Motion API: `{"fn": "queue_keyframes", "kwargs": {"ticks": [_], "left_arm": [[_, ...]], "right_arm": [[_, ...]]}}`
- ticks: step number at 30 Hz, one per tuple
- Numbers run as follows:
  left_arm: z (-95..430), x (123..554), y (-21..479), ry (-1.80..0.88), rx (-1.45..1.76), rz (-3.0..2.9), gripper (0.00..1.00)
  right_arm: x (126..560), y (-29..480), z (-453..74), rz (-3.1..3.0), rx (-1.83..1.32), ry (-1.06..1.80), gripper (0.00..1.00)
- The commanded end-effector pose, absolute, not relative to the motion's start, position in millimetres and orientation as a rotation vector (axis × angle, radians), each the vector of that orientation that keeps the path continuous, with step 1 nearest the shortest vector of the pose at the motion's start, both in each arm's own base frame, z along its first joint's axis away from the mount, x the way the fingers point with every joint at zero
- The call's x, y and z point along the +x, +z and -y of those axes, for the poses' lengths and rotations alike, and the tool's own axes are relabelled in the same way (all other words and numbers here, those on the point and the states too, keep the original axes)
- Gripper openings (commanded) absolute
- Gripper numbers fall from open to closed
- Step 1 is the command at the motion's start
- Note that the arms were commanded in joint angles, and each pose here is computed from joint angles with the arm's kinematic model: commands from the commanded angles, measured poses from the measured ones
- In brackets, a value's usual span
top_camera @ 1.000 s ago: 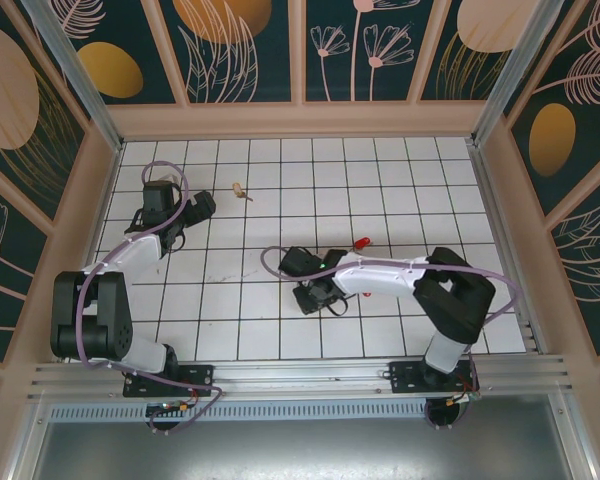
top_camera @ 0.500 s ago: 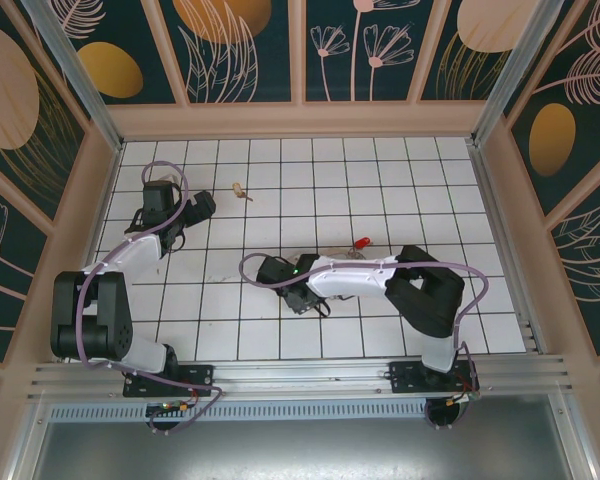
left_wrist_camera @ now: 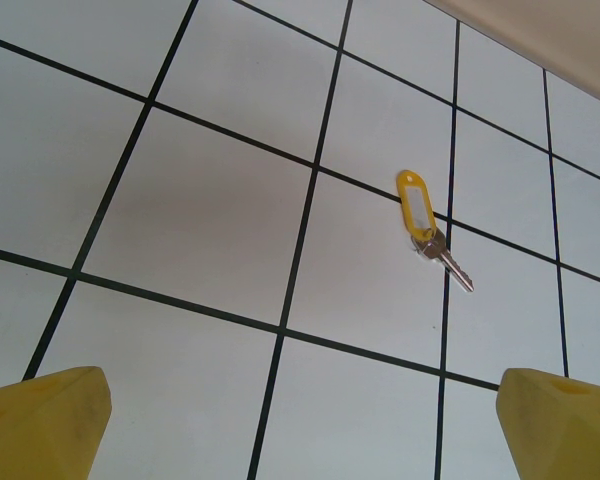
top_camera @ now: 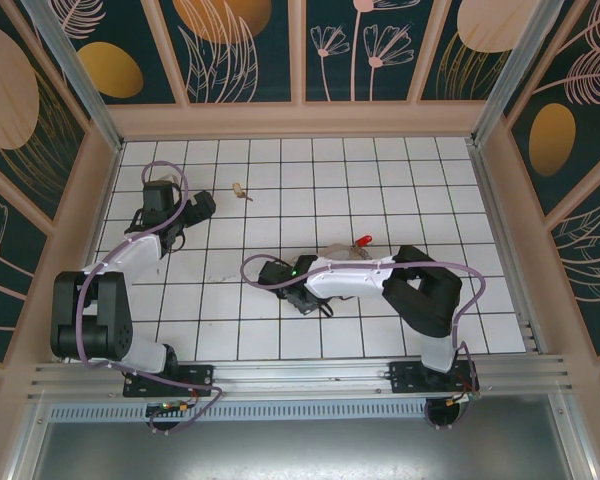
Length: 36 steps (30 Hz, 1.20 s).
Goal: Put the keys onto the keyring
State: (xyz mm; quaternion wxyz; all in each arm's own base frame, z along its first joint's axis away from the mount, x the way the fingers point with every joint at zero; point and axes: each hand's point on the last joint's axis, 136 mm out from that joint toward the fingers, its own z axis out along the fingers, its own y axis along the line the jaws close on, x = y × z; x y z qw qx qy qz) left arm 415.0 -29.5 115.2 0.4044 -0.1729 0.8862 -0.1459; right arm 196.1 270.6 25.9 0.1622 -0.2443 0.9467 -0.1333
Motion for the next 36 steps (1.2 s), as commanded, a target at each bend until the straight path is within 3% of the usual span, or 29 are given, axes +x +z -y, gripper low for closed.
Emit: {"fn": "queue_keyframes", "kwargs": {"ticks": [1, 14, 23, 36], "left_arm": [[31, 417, 115, -0.369, -0.433, -2.244, 0.99], [32, 417, 109, -0.368, -0.431, -2.261, 0.99], [31, 417, 106, -0.360, -0.438, -2.271, 0.99], [35, 419, 103, -0.375, -0.431, -2.297, 0.97]], "right_arm": [[200, 37, -255, -2.652, -0.657, -0.517, 0.17], [204, 39, -259, -2.624, -0.659, -0.513, 0.17], [189, 54, -293, -2.708, -0.724, -0.221, 0.20], [190, 22, -266, -2.733, -0.766, -0.416, 0.20]]}}
